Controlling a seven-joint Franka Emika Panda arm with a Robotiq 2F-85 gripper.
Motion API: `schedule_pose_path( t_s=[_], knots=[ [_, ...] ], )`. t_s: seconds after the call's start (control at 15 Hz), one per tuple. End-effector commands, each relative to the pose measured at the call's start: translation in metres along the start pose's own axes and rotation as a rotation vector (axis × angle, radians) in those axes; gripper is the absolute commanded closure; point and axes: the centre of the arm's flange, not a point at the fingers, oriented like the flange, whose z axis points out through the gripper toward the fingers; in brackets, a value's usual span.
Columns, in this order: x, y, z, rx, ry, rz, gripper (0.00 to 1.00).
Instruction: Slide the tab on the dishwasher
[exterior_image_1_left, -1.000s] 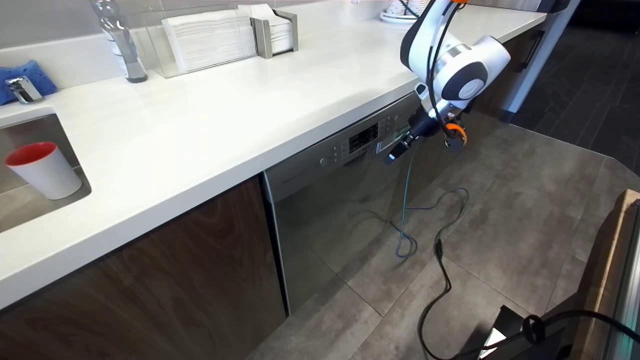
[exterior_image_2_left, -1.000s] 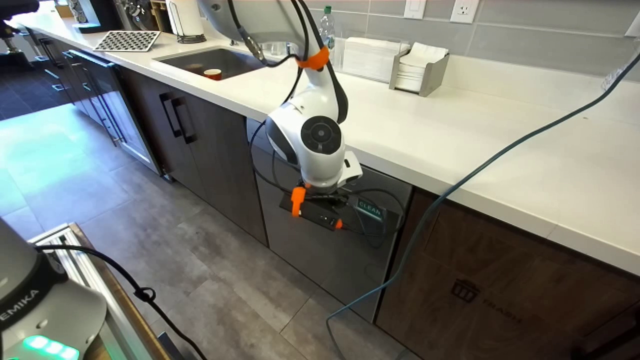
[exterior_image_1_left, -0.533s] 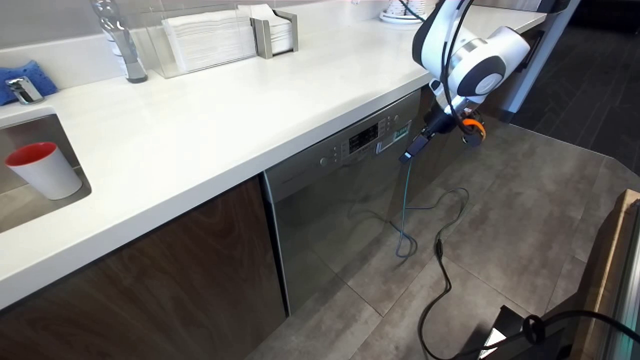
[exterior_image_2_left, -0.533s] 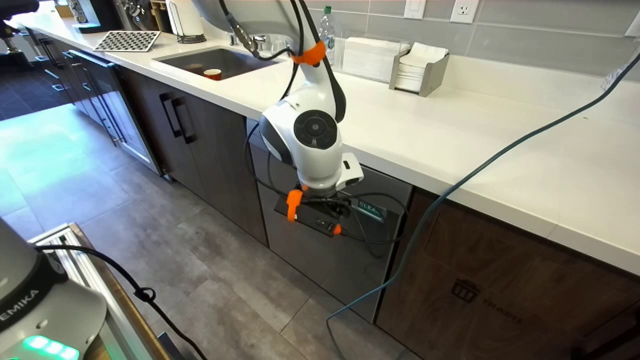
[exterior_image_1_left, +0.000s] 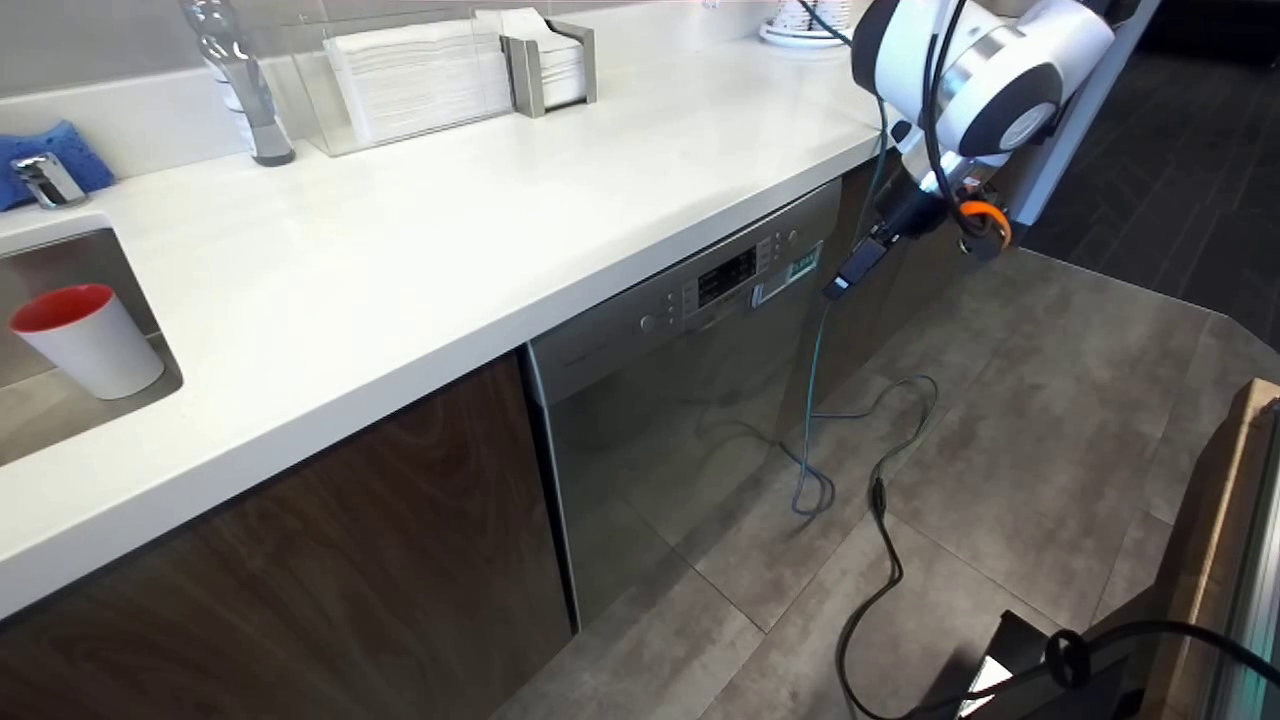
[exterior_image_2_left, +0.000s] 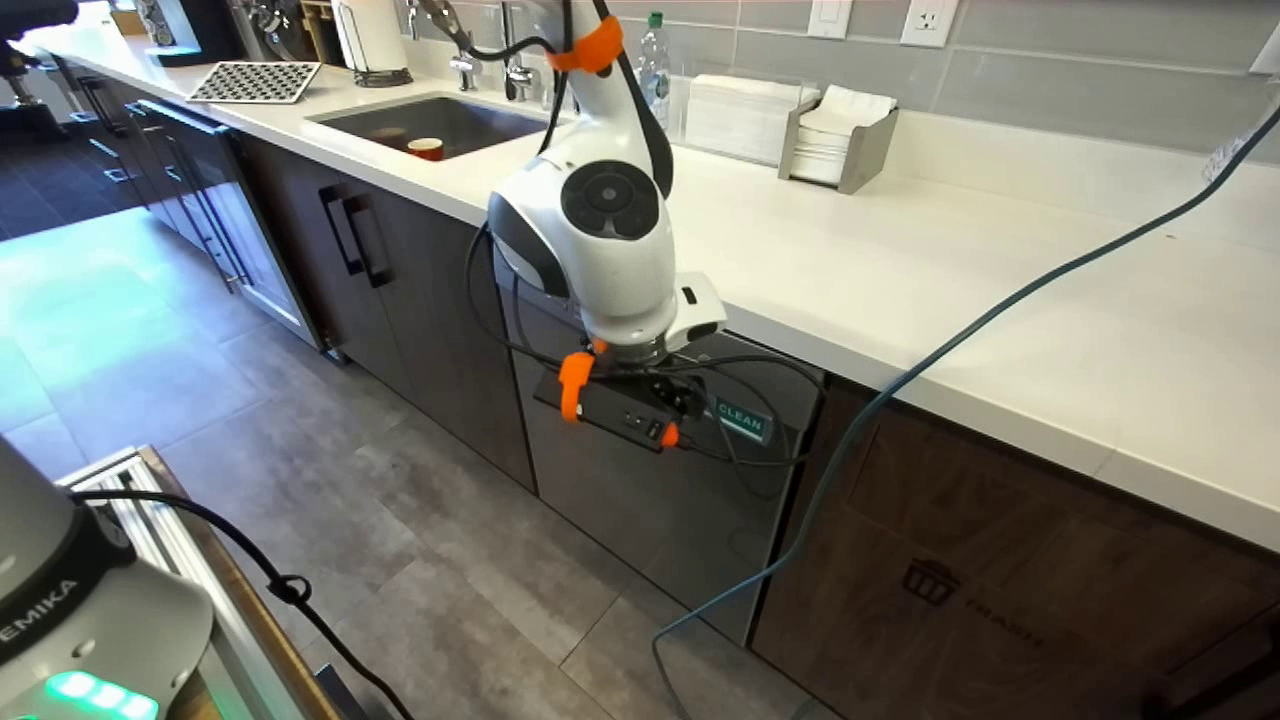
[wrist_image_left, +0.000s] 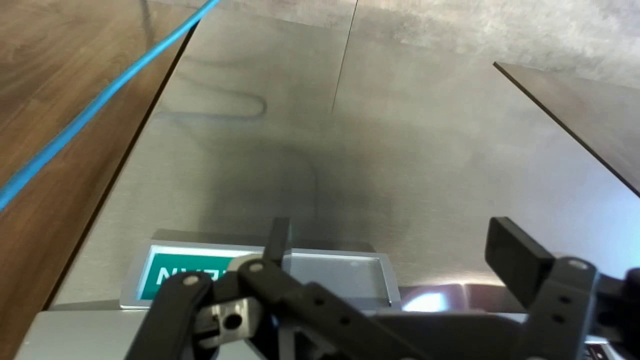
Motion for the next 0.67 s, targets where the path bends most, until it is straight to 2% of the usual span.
schedule_pose_path(
  t_s=[0.0, 0.6],
  knots=[
    [0.004, -0.010, -0.045, -0.021, -0.010, 0.004, 0.00],
    [0.005, -0.024, -0.095, -0.069, 0.010, 0.016, 0.00]
  ],
)
